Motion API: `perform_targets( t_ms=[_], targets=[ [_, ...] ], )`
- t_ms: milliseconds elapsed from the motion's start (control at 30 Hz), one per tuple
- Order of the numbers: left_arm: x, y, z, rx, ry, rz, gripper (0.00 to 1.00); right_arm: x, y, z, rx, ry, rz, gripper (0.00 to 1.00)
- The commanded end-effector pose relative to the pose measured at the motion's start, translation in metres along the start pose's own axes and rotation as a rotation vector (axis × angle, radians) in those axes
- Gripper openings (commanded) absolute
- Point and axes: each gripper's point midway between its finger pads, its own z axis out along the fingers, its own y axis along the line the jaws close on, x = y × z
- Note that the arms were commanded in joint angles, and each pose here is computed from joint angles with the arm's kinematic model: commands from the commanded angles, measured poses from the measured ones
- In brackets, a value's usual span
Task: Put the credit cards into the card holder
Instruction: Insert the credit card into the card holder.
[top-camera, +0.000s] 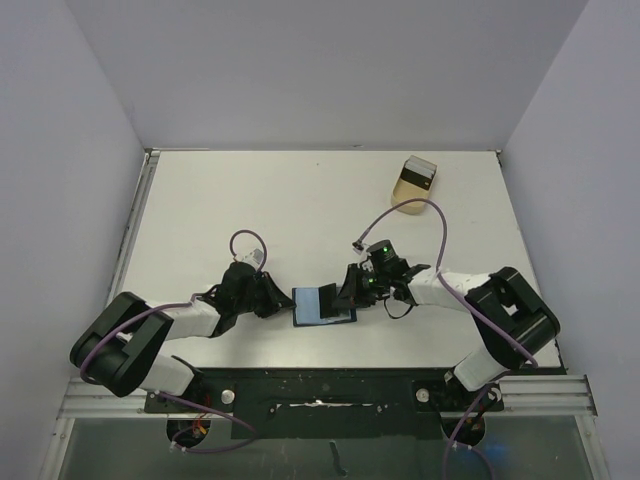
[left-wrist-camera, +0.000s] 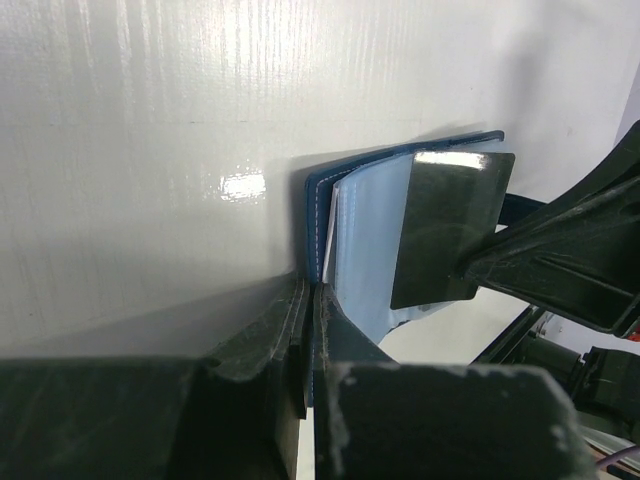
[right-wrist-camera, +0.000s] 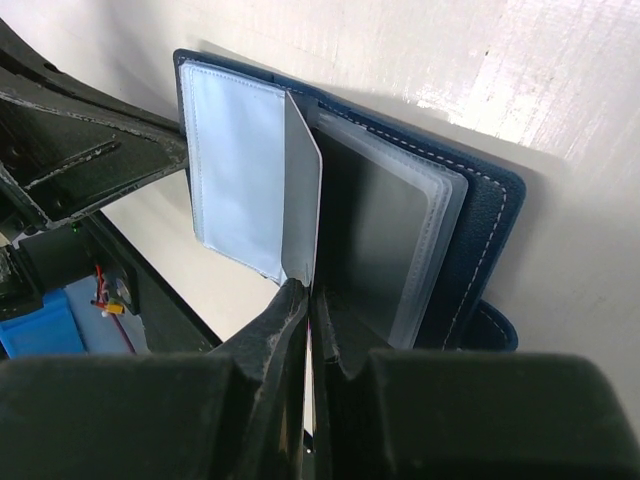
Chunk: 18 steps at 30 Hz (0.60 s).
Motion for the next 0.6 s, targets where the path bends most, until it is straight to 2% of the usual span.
perform_targets(
  t_ms=[0,200,567],
  targets=[
    [-0.010,-0.008,0.004,0.025,-0.030,0.032,0.00,0.004,-0.002,0.005,-0.012,0.026,-0.017,0.04],
    [-0.010,-0.007,0.004,0.025,-0.030,0.030,0.00,0.007,-0.002,0.005,-0.012,0.035,0.005,0.04],
    [-0.010,-0.008,0.003,0.026,-0.033,0.030,0.00,0.000,-0.005,-0.007,0.048,-0.032,0.061,0.04]
  ],
)
